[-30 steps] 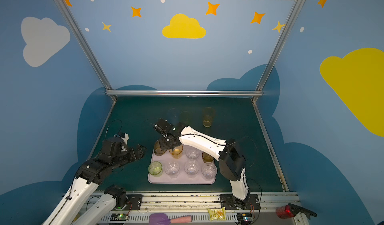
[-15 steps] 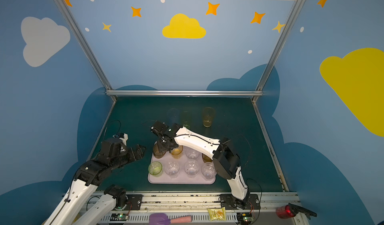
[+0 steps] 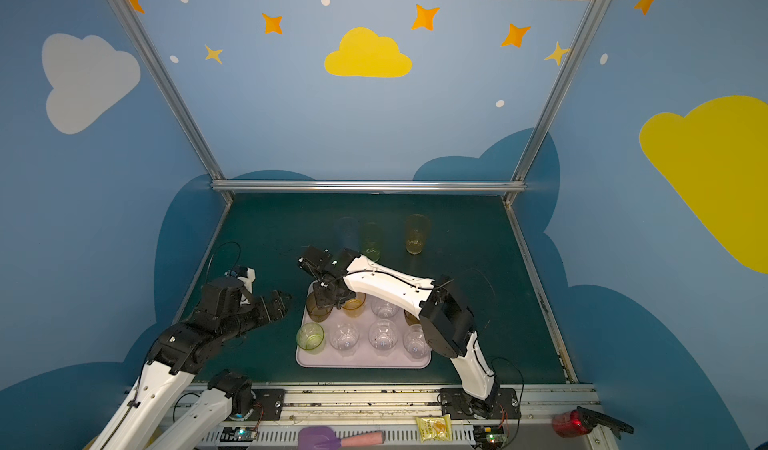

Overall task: Place the glasses into the tray
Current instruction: 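Lower the brown dimpled glass onto the tray beside the amber glass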

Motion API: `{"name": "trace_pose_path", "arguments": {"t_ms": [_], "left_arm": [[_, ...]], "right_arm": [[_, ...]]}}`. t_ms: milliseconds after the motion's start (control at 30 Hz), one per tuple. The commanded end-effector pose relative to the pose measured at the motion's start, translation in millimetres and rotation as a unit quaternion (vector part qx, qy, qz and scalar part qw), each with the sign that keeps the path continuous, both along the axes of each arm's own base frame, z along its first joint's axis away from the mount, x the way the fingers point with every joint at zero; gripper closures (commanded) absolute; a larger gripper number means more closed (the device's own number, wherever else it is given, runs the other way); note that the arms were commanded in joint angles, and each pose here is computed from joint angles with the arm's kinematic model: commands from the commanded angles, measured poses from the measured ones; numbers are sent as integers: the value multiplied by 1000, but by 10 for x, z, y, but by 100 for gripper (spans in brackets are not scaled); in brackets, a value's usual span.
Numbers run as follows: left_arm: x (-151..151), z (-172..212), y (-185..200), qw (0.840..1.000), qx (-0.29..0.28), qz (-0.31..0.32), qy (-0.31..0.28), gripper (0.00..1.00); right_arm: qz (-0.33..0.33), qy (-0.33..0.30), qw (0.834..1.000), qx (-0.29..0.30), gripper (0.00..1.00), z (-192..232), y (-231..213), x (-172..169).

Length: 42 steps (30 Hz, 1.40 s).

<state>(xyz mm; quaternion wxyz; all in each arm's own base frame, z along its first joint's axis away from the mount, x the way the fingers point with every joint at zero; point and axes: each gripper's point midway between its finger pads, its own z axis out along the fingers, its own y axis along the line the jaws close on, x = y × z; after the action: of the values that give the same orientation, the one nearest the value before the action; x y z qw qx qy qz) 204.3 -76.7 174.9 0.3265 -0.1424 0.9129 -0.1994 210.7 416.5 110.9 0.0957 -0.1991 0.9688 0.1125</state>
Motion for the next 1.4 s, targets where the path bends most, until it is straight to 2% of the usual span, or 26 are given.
{"name": "trace_pose_path", "arguments": {"t_ms": [0,300,400,533,833,1367], "left_arm": [[9,10,4,1000,2,-2,-7,0],[6,12,-3,1000,0,-4,-7,0],[-2,21,5,1000,1,-2,-9,0],[-5,43,17,1000,0,0,-15,0],[-5,50,19,1000,0,0,-18,0],[-6,62,7,1000,-1,-4,-21,0]], "right_arm": [[-2,1,1000,-3,100,2,46,-12],[0,15,1000,-1,100,-51,91,-56],[0,18,1000,1,93,-59,107,-64],[-4,16,1000,3,90,-30,108,-51],[-4,9,1000,22,74,77,158,-31],[-16,-27,999,37,73,382,129,70]]}}
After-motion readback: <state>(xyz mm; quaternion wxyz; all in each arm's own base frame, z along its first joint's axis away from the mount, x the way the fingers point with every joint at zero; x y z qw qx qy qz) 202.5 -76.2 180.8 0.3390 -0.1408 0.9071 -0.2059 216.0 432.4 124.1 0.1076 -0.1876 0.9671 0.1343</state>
